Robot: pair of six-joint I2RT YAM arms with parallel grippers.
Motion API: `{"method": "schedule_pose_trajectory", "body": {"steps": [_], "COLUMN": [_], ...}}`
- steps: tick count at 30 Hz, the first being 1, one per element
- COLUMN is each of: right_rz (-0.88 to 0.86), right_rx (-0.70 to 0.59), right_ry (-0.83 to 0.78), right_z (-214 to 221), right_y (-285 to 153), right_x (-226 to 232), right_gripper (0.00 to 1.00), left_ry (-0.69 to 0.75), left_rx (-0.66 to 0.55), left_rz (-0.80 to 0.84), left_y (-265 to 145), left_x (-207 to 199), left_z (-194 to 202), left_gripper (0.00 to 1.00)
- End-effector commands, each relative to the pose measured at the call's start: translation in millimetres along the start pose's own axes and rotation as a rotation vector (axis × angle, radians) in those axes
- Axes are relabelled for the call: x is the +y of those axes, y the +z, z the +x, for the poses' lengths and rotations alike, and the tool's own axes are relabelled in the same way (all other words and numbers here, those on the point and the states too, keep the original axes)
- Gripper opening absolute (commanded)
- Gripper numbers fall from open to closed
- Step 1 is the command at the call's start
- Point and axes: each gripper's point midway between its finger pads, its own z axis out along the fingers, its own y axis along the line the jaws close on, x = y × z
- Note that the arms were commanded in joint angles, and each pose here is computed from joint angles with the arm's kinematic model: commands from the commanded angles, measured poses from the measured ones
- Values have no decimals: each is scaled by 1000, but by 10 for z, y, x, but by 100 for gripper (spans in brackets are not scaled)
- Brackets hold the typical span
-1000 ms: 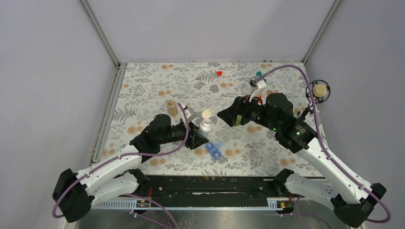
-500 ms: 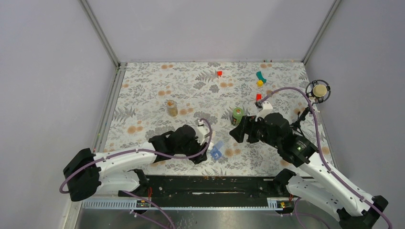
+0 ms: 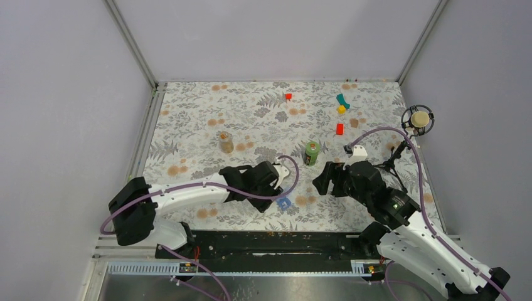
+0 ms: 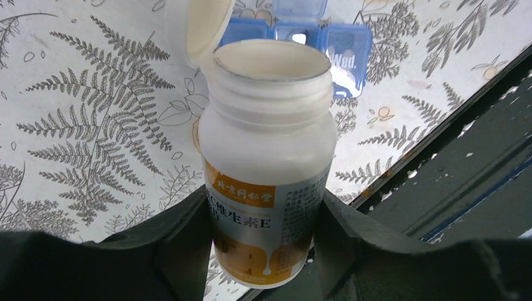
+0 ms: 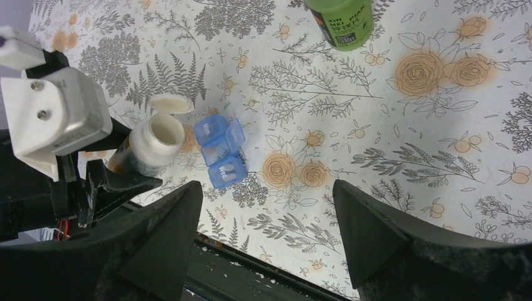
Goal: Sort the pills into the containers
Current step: Pour the pill into the pill container.
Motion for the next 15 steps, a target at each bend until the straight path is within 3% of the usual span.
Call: {"method": "schedule_pose_trajectory", "body": {"steps": [1, 15], "right_rz": [50, 81], "right_rx": [-37, -50], "right_ry": [12, 9], "right_z": [-40, -7], "right_y": [4, 20], "right_x": [-108, -201], "right_gripper": [84, 85], "left_ry": [72, 160], "left_rx": [22, 148], "left_rz": [-63, -93], "left_y": [-132, -63], "left_x": [24, -32], "left_z": [-95, 50], "left_gripper": [0, 0]}}
